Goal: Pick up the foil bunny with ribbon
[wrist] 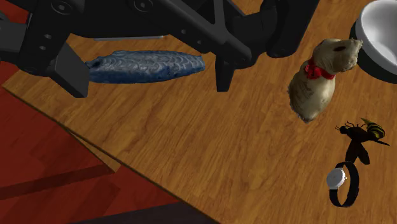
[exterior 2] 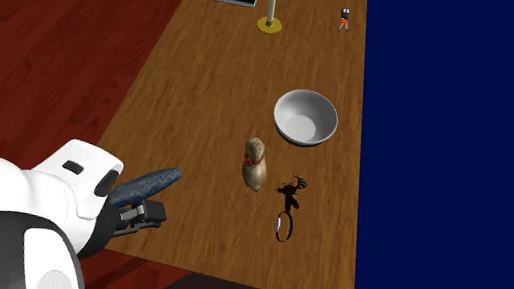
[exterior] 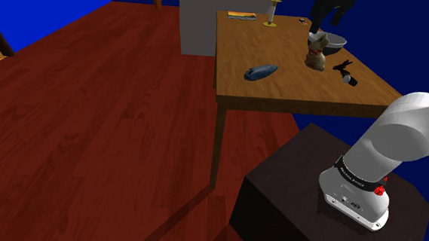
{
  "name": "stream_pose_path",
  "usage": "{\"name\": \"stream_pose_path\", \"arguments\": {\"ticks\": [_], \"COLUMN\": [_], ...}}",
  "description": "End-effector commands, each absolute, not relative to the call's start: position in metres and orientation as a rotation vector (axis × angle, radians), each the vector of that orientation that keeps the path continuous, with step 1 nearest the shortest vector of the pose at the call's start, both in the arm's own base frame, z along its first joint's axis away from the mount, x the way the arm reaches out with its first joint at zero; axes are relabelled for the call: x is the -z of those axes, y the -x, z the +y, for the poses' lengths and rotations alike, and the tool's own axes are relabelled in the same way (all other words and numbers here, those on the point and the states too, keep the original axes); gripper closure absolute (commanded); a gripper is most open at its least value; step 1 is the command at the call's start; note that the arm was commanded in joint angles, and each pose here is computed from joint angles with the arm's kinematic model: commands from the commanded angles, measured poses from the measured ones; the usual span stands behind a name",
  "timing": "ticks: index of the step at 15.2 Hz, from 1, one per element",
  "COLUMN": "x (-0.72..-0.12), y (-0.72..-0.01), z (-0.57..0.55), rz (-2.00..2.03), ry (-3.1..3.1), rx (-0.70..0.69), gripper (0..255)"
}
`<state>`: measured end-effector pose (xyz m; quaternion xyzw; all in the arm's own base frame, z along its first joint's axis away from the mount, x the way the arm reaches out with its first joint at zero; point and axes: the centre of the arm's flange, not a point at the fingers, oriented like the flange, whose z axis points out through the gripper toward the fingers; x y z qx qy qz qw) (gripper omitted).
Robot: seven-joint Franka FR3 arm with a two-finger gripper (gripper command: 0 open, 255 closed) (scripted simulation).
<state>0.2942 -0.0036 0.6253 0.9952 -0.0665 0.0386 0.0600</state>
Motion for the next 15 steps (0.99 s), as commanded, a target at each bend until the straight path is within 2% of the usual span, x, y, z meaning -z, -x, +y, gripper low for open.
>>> {"name": "stream_pose_path", "arguments": {"ticks": [1,15], "x": [-0.625,-0.53], "y": [-0.294,-0.323], "z": [-0.004,-0.149], "rz": [-0.201,-0.562], "ry": [-3.013,-2.925], "rx": [-0.117,-0.293], "gripper": [0,0]}}
